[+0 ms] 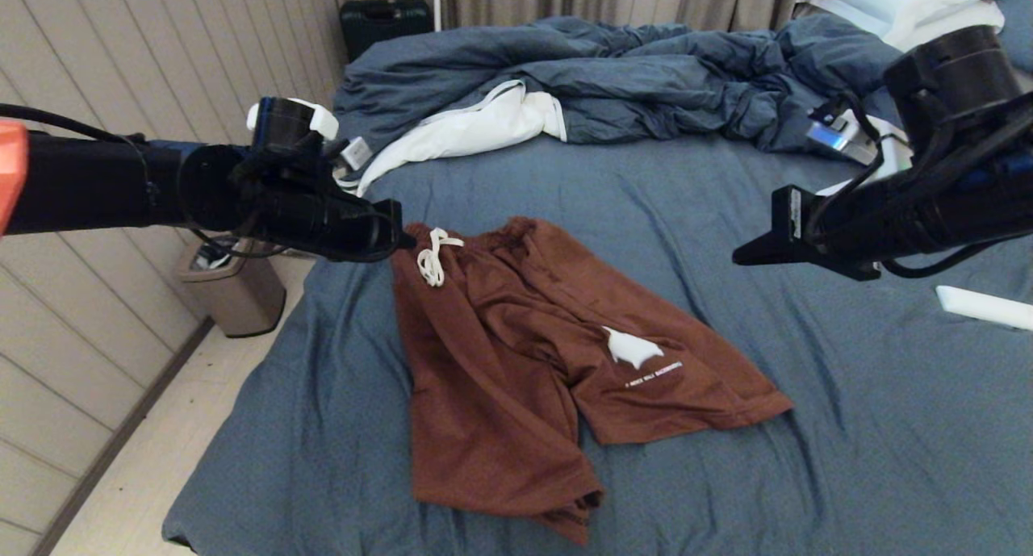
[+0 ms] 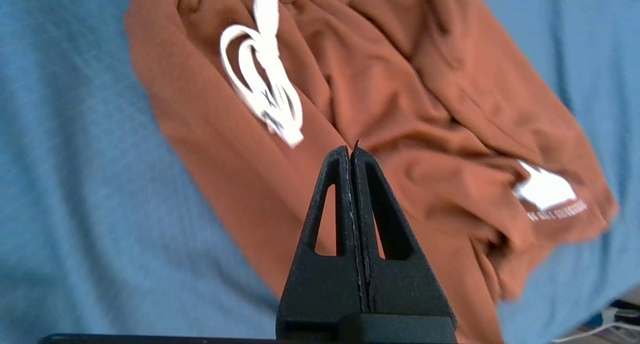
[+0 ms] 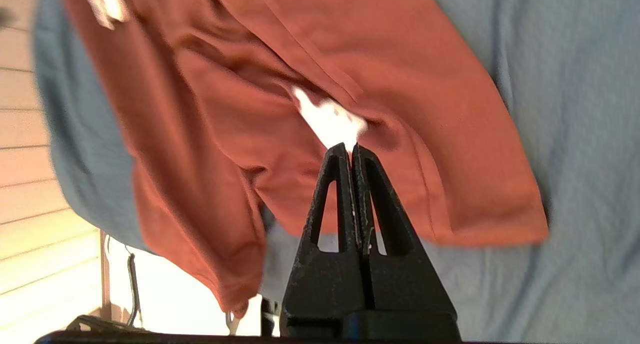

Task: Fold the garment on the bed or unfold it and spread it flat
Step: Fold the brown shorts

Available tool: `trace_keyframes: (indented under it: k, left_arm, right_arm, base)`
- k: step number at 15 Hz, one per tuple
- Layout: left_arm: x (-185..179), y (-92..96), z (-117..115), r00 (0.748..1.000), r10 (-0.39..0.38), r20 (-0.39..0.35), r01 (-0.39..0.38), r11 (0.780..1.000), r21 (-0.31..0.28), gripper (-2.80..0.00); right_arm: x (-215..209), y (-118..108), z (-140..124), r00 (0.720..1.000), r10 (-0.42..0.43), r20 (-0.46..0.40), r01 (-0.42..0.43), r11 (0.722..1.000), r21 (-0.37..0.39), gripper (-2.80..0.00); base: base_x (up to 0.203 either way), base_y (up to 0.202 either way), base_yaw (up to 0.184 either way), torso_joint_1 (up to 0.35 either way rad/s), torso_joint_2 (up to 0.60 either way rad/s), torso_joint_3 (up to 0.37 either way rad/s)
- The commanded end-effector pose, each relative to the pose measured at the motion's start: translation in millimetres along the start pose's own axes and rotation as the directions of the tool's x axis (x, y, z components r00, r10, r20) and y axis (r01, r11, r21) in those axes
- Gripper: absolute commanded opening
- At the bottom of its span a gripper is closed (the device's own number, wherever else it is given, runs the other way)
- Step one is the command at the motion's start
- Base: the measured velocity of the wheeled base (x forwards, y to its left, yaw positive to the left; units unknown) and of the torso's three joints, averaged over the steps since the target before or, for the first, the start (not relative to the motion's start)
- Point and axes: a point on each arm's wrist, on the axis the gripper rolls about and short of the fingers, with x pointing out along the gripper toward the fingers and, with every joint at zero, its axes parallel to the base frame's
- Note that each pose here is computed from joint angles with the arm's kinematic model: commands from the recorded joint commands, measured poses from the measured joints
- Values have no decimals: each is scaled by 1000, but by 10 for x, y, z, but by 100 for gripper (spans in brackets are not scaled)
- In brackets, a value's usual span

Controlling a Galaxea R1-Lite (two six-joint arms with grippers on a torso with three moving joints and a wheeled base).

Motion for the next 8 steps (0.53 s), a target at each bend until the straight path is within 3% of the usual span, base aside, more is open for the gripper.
trace_keyframes:
  k: [1,5,6,8]
  left_arm:
    - [278,96,-69,999,9,-39,-10,1000,-16,-280]
    - [324,173,-56,999,36,-25,-37,999,-34,-280]
    - [345,176,-20,998,61,12,-61,998,-26,0]
    - [479,212,31,991,106,77,-105,994,-22,0]
  right_arm:
    - [-5,0,33,1000,10,25,-9,999,-33,-280]
    - [179,-10,97,999,18,50,-14,996,-88,-280]
    - [208,-17,97,999,16,44,-13,996,-85,-280]
    - [207,-15,100,999,17,45,-13,996,-87,-280]
  base:
    - [0,0,0,0,0,0]
    - [0,0,0,0,0,0]
    - [0,0,0,0,0,0]
    - [0,0,0,0,0,0]
